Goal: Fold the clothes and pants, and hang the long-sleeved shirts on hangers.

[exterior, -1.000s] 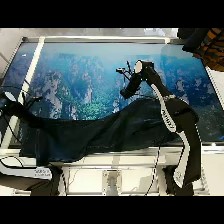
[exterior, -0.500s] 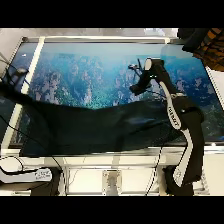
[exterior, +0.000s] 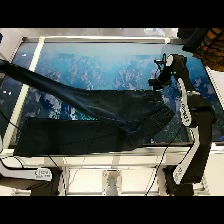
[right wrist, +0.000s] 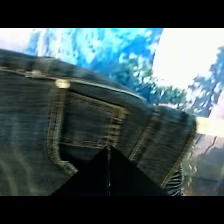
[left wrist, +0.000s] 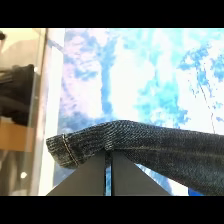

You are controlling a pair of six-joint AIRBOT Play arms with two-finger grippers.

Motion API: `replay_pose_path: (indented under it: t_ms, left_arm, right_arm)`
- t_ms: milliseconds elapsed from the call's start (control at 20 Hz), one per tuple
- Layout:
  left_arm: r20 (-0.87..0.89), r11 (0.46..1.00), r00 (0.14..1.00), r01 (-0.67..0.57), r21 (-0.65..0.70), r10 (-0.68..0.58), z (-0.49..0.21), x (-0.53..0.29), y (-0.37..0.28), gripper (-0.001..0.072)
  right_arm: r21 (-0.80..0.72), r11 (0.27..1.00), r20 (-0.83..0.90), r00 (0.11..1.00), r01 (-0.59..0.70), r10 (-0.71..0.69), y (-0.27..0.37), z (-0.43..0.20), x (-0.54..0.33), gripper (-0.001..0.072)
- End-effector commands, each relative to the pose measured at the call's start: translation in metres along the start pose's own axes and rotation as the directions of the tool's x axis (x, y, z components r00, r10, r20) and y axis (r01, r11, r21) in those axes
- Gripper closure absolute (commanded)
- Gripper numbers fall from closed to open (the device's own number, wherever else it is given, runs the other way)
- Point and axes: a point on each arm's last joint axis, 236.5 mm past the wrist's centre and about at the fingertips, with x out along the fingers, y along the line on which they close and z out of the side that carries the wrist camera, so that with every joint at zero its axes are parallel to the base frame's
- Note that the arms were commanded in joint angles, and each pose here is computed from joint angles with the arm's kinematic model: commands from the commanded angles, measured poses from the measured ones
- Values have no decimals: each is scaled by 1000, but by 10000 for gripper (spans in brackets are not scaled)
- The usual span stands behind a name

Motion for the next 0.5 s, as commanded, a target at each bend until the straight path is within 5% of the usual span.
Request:
replay_pose_path:
  t_ms: [0, 50, 100, 150, 450]
  left_arm:
    - [-25, 997, 998, 57, -45, -58, -18, 53, -29, 696]
    - [-61, 994, 994, 89, -55, -92, -33, 69, -43, 696]
    - [-97, 992, 988, 116, -56, -122, -45, 82, -57, 695]
    - [-138, 988, 979, 143, -58, -150, -60, 93, -70, 695]
    - [-308, 967, 916, 243, -80, -256, -114, 107, -108, 694]
  right_arm:
    - [58, 998, 89, 996, 21, -26, -12, 20, -3, 695]
    - [59, 998, 99, 995, 24, -30, -13, 23, -3, 565]
    - [77, 996, 97, 994, 41, -49, -19, 22, -3, 295]
    - [102, 991, 88, 992, 82, -91, -30, 20, -4, 217]
    - [200, 968, -20, 988, 153, -152, -68, -10, 13, 283]
